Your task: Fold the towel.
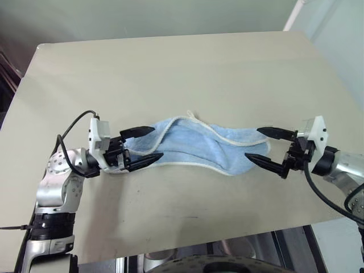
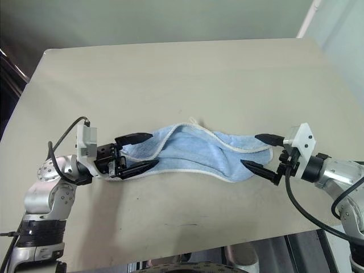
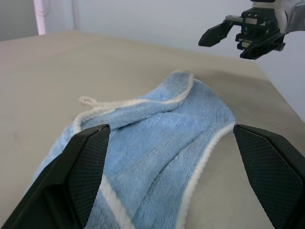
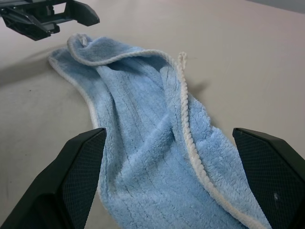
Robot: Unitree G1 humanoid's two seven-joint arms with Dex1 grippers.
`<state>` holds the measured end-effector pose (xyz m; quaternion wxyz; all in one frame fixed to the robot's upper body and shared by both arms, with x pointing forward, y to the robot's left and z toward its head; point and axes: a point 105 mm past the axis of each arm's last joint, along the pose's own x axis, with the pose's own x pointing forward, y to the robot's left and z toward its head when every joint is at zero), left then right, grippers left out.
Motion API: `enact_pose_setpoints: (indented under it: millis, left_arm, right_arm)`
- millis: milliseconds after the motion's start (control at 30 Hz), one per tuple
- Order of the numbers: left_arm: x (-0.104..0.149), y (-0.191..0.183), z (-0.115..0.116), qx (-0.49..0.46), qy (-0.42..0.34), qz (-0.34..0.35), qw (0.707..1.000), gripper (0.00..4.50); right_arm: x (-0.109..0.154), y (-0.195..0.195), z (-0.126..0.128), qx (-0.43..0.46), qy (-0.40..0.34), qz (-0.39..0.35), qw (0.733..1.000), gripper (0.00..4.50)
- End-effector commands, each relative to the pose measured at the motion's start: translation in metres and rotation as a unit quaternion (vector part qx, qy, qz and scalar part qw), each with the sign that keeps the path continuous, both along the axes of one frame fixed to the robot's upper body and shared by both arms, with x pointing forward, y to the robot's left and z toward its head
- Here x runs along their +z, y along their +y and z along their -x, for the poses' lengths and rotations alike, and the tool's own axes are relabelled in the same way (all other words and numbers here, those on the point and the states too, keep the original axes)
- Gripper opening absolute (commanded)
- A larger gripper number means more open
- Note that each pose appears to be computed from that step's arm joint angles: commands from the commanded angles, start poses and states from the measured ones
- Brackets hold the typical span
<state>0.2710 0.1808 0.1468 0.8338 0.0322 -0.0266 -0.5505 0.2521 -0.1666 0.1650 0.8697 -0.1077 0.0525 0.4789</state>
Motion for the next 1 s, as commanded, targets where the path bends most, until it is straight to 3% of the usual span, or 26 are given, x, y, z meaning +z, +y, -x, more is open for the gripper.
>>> enact_pose_setpoints:
  millis: [33,500,667,767,1000]
  left_arm:
    - [0.01,0.0,0.002,-0.002,-0.025,0.001,1.0,4.5]
    - [0.01,-0.005,0.002,-0.007,-0.024,0.014,1.0,4.5]
    - [0.013,-0.012,0.003,-0.023,-0.02,0.014,0.999,4.5]
    - [0.01,-0.018,0.003,-0.033,-0.018,0.011,0.999,4.5]
    - [0.008,-0.023,0.001,-0.045,-0.017,0.01,0.999,4.5]
  right_arm:
    - [0.008,0.004,0.001,0.012,-0.02,0.003,1.0,4.48]
    - [0.008,-0.001,0.004,0.004,-0.017,0.009,1.0,4.48]
    - [-0.002,-0.026,-0.022,-0.033,-0.065,0.112,0.991,4.48]
    - [0.0,-0.034,-0.034,-0.051,-0.094,0.128,0.986,4.48]
    - [-0.01,-0.046,-0.036,-0.035,-0.107,0.187,0.976,4.48]
